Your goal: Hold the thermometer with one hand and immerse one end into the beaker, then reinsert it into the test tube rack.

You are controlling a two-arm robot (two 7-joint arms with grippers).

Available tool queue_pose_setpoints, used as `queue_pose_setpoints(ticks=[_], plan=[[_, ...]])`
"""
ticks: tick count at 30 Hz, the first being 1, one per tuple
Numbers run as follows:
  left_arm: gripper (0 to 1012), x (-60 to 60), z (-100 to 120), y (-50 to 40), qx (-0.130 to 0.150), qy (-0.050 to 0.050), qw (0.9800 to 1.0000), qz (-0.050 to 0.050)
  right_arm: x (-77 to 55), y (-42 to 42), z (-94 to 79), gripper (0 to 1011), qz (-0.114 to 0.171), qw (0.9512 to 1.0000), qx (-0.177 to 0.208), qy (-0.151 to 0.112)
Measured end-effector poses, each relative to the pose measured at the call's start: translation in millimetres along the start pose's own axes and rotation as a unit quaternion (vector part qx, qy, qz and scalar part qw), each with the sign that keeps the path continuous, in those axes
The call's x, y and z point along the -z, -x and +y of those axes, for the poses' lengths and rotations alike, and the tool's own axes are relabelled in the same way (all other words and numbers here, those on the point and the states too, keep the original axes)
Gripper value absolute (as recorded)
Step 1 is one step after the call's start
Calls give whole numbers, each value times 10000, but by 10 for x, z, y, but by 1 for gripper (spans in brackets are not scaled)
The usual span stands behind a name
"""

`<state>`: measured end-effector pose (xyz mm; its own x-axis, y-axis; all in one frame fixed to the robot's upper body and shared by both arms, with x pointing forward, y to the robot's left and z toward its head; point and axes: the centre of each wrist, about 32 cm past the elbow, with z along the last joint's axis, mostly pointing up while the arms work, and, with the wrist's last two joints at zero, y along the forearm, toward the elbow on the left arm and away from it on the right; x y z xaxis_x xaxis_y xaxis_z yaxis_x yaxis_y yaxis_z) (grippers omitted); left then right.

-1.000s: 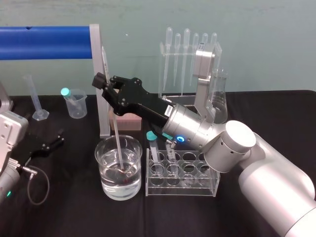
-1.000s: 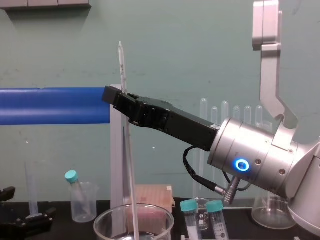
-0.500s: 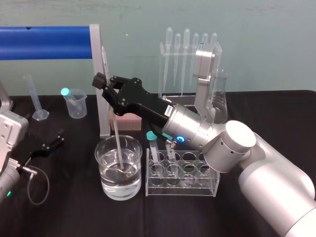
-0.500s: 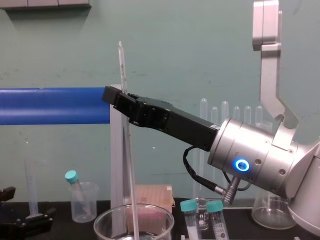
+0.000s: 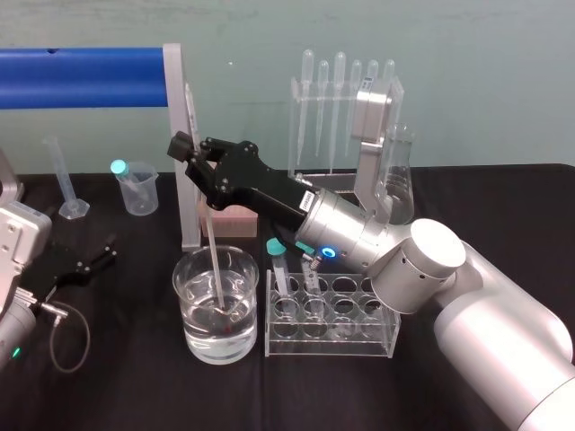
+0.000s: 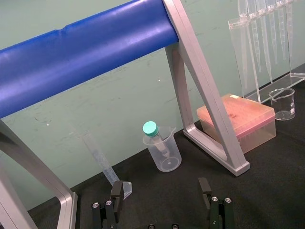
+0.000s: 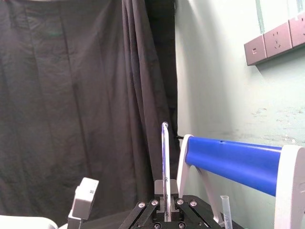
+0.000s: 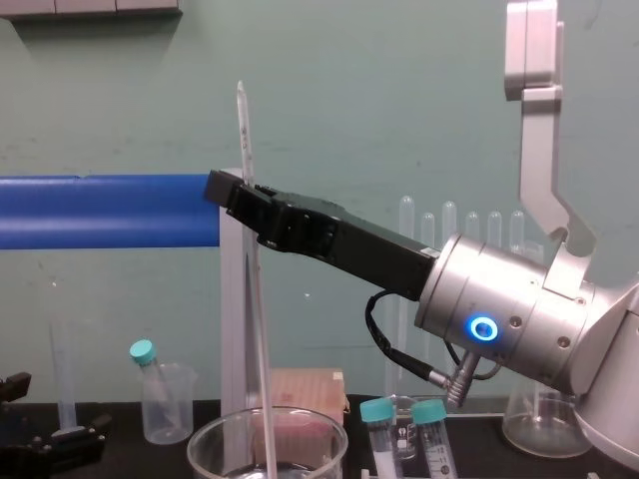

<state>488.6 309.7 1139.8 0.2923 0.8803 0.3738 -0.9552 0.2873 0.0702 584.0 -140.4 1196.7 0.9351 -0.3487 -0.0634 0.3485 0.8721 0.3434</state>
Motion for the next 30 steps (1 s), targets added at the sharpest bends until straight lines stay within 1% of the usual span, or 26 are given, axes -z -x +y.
queue_pose_setpoints(ticks=[6,9,11,12,14,16,18,19,20,23,24,25,26,27,28,30], plan=[[1008,0,0,0,0,0,10000,0,-58,1,18,55,-16,9999,-76,-140],[1008,0,0,0,0,0,10000,0,-133,13,31,55,-117,9996,-133,-214],[1008,0,0,0,0,0,10000,0,-208,24,37,55,-219,9993,-159,-272],[1008,0,0,0,0,0,10000,0,-273,35,40,55,-299,9989,-174,-329],[1008,0,0,0,0,0,10000,0,-335,44,39,55,-373,9984,-176,-389],[1008,0,0,0,0,0,10000,1,-461,59,26,55,-521,9972,-167,-511],[1008,0,0,0,0,0,10000,0,-547,68,15,55,-627,9961,-148,-600],[1008,0,0,0,0,-1,10000,0,-598,75,10,55,-692,9953,-145,-655],[1008,0,0,0,0,0,10000,0,-707,85,-11,55,-836,9934,-112,-776],[1008,0,0,0,0,0,10000,0,-850,93,-48,55,-1032,9902,-44,-943],[1008,0,0,0,0,0,10000,0,-948,98,-86,55,-1182,9875,25,-1040],[1008,0,0,0,0,-1,10000,0,-997,101,-109,55,-1257,9861,68,-1087],[1008,0,0,0,0,0,10000,0,-1091,103,-164,55,-1409,9830,177,-1162],[1008,0,0,0,0,0,10000,0,-1091,103,-164,55,-1409,9830,177,-1162],[1008,0,0,0,0,0,10000,0,-1173,110,-237,55,-1554,9800,318,-1201],[1008,0,0,0,0,0,10000,0,-1239,118,-311,55,-1676,9773,451,-1212]])
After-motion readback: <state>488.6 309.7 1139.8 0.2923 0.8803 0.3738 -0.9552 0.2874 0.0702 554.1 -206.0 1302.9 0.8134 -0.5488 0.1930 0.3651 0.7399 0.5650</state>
